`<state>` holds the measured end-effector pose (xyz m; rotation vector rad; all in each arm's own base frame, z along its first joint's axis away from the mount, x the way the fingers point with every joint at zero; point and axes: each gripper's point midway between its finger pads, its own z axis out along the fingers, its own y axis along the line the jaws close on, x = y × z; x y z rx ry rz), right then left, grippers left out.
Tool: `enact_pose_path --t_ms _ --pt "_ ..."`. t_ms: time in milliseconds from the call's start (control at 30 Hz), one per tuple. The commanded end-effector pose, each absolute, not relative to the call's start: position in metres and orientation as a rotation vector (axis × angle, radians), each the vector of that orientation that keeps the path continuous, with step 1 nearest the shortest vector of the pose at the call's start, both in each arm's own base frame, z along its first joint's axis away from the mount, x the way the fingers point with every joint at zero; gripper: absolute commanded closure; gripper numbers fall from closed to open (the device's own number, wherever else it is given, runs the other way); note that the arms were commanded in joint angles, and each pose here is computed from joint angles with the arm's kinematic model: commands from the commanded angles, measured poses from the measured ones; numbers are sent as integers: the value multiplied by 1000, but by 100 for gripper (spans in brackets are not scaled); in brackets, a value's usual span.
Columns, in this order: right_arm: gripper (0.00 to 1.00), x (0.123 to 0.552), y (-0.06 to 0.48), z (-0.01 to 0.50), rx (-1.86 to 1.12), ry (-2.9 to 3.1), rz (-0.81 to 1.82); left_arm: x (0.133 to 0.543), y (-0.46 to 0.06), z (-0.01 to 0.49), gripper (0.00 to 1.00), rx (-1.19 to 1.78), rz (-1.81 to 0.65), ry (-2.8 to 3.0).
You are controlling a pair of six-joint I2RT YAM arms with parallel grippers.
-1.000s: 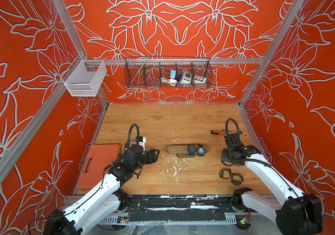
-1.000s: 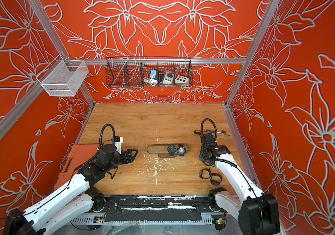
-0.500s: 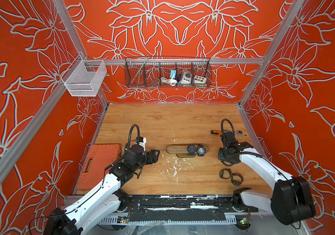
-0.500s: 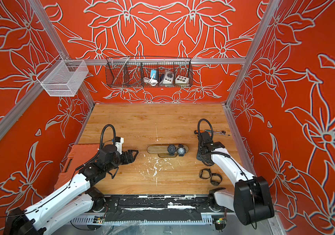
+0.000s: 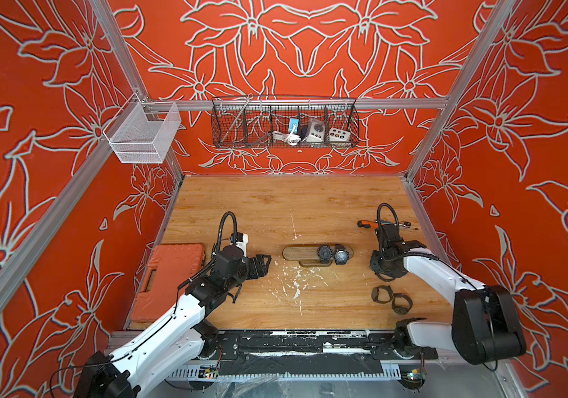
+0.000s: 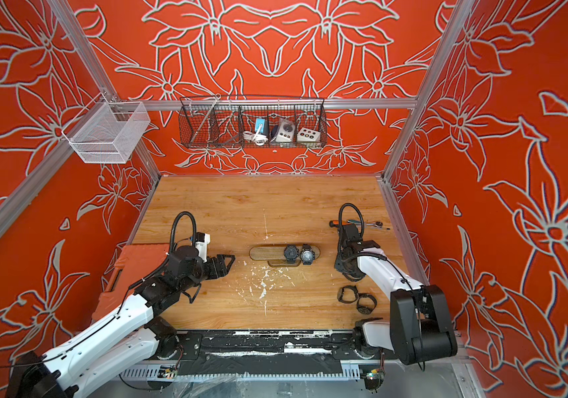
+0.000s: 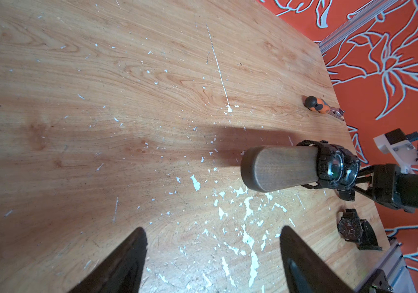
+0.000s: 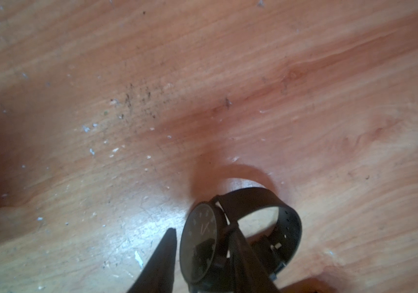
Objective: Place watch on stand
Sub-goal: Pick up the watch at the center of the board.
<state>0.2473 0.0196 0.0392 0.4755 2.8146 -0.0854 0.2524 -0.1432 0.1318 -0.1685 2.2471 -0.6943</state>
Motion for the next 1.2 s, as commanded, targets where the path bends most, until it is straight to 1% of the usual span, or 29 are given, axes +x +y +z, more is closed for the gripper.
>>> enact_pose_path --t_ms 0,133,233,467,667,933,1167 --pt "70 249 20 35 490 2813 -77 255 -142 135 20 -168 -699 2225" --pt "81 252 22 37 476 2801 -53 255 -143 137 20 -165 -702 2220" --pt "88 254 25 42 459 2778 -18 255 -143 136 19 -164 -702 2221" --pt "98 260 45 70 361 2681 178 256 -145 137 19 -156 -713 2219" --pt "100 264 78 121 186 2522 449 256 -155 150 20 -115 -784 2191" --pt "100 253 121 197 -32 2272 788 256 -180 179 21 -21 -943 2134" --pt "100 240 142 238 -169 2103 940 251 -201 194 25 81 -1058 2090"
